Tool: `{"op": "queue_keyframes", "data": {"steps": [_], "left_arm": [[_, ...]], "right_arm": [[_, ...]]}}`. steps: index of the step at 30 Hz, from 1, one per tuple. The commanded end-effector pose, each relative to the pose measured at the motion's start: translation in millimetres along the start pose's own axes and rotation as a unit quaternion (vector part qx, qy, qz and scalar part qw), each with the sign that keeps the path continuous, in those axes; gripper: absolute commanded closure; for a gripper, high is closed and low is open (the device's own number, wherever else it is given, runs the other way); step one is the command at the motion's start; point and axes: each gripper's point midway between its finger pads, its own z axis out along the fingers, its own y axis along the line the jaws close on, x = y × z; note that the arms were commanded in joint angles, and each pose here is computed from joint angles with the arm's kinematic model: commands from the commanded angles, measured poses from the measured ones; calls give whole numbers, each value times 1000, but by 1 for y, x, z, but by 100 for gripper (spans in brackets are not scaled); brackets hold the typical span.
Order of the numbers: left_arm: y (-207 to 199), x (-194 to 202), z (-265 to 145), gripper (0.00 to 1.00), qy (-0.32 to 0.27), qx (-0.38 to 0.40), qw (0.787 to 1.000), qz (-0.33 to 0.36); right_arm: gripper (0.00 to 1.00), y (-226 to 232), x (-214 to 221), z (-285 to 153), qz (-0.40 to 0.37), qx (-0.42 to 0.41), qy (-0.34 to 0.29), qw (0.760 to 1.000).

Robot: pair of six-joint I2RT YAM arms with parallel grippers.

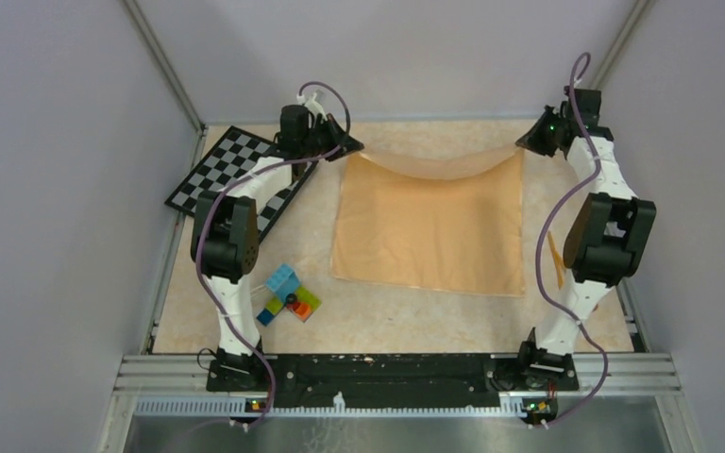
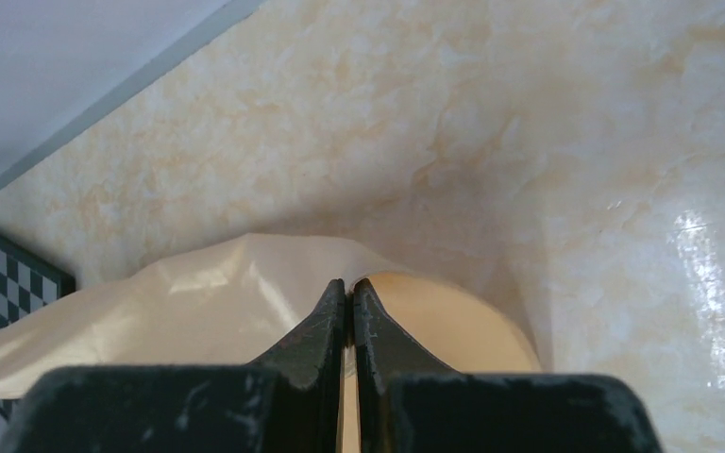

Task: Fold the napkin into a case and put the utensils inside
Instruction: Fold the napkin flat at the center of the board.

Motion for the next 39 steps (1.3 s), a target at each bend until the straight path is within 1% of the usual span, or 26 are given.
{"op": "queue_keyframes", "data": {"steps": [1,3,5,7,9,13,16,20,25,33,39], "left_arm": [[-12,-8,-19,100,4,4,1000,18],[-11,7,-28,100,27,-3,1000,7],[-8,30,-42,100,66,-22,997,-19],[-7,48,-58,100,88,-42,995,-32],[-3,68,-75,100,108,-53,992,-31],[2,105,-109,100,138,-73,988,-13],[12,141,-133,100,175,-92,980,-21],[19,180,-154,100,204,-102,973,-32],[22,205,-166,100,217,-108,970,-26],[21,223,-165,100,242,-106,964,-26],[32,230,-164,100,249,-126,960,-24]], "right_arm": [[100,18,14,-20,11,-33,9,999],[100,19,36,-35,17,-43,21,999],[100,18,63,-52,17,-51,41,998],[100,4,101,-66,22,-33,71,997],[100,1,124,-89,19,-26,76,997],[100,-16,170,-120,30,13,100,994],[100,-30,198,-138,43,44,123,990],[100,-49,232,-150,67,83,150,983],[100,-76,257,-152,74,134,152,977],[100,-99,250,-153,87,207,131,966],[100,-106,256,-150,93,218,126,963]]}}
